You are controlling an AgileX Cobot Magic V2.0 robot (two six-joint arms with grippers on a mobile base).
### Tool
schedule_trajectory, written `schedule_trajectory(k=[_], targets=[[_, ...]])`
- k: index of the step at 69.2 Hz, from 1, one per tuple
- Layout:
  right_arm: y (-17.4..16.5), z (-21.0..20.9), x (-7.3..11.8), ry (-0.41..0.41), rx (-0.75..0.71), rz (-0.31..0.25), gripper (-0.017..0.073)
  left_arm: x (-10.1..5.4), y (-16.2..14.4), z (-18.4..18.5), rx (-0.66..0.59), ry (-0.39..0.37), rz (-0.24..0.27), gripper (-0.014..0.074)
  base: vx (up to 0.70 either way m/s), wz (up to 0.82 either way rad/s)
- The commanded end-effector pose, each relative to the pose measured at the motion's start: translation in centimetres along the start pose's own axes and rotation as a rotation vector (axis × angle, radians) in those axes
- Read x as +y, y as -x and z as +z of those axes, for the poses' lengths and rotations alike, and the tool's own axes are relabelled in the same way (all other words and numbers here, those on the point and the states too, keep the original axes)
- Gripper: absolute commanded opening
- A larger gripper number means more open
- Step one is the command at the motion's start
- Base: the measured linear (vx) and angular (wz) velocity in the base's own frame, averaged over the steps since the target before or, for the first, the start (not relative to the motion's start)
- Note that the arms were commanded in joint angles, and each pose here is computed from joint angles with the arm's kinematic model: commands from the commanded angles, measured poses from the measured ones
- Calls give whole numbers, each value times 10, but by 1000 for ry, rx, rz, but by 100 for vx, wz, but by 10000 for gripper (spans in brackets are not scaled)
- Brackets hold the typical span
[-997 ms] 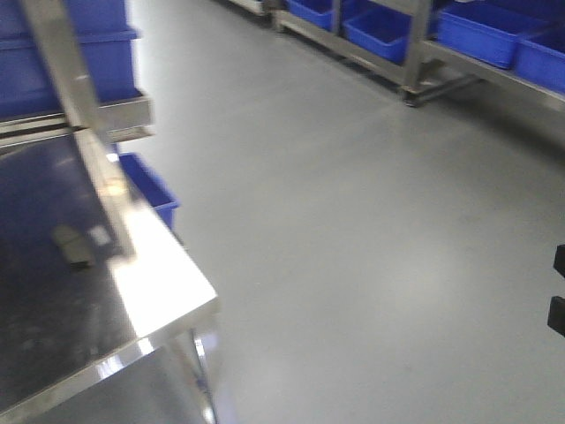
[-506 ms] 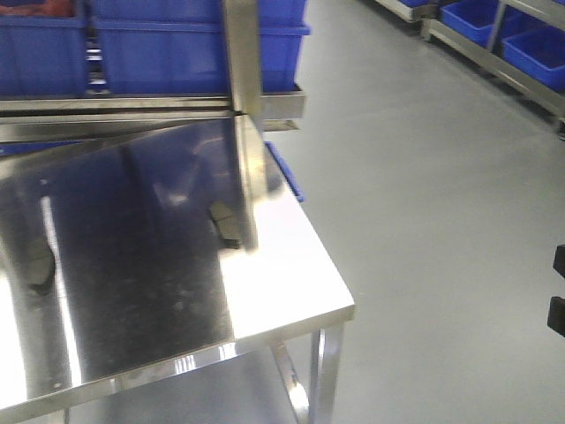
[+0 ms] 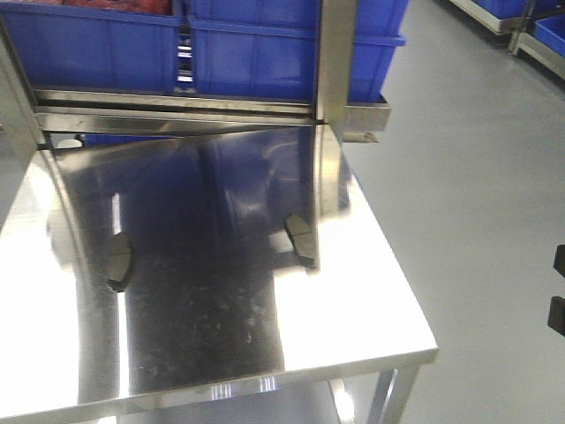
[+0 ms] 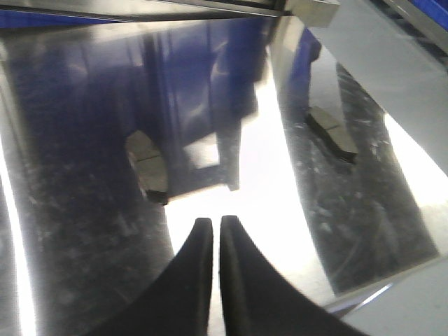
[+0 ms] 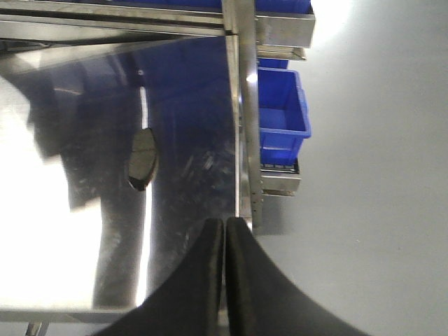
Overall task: Move and align brake pads A on conveyor
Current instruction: 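Turn the base to face the steel table with two brake pads, then move the open left gripper above the brake pad nearest it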
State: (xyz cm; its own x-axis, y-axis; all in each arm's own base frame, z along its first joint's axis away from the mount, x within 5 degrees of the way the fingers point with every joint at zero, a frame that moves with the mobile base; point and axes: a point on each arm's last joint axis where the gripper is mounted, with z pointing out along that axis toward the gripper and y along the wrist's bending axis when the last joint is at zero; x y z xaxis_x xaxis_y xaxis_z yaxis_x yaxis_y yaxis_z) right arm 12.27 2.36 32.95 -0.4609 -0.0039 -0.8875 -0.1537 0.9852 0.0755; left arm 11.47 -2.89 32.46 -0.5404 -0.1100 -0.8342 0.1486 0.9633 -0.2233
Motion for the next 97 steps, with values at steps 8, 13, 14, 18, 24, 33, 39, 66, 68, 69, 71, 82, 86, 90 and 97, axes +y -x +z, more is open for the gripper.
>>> schedule_trajectory(k=[8, 13, 14, 18, 24, 33, 39, 66, 68, 69, 71, 82, 86, 90, 97], targets=[[14, -4, 1, 5, -93, -8, -10, -3, 12, -5, -87, -19, -6, -6, 11, 28], [14, -4, 1, 5, -93, -8, -10, -3, 12, -5, -87, -19, -6, -6, 11, 23], [14, -4, 1, 5, -93, -8, -10, -3, 12, -5, -87, -19, -6, -6, 11, 20], [14, -4, 1, 5, -93, -8, -10, -3, 12, -5, -87, -19, -6, -6, 11, 18], [14, -4, 1, 5, -93, -8, -10, -3, 12, -5, -87, -19, -6, -6, 12, 14], [14, -4, 1, 5, -93, -8, -10, -3, 12, -5, -87, -19, -6, -6, 13, 6], [14, -4, 1, 5, -93, -8, -10, -3, 12, -5, -87, -19, -6, -6, 14, 5], [14, -4, 1, 5, -93, -8, -10, -3, 12, -5, -87, -19, -6, -6, 12, 3], [14, -4, 1, 5, -93, -8, -10, -3, 12, -5, -87, -19, -6, -6, 8, 2], [14, -4, 1, 5, -93, -8, -10, -3, 12, -5, -87, -19, -6, -6, 7, 2], [14, -4, 1, 5, -93, -8, -10, -3, 12, -5, -87, -19, -6, -6, 6, 3], [14, -4, 1, 5, -93, -8, -10, -3, 12, -5, -87, -19, -6, -6, 3, 3], [14, -4, 1, 5, -93, -8, -10, -3, 12, -5, -87, -19, -6, -6, 0, 1], [14, -4, 1, 5, -93, -8, -10, -3, 12, -5, -87, -19, -6, -6, 0, -1], [14, -4, 1, 5, -93, -8, -10, -3, 12, -5, -87, -19, -6, -6, 0, -1]])
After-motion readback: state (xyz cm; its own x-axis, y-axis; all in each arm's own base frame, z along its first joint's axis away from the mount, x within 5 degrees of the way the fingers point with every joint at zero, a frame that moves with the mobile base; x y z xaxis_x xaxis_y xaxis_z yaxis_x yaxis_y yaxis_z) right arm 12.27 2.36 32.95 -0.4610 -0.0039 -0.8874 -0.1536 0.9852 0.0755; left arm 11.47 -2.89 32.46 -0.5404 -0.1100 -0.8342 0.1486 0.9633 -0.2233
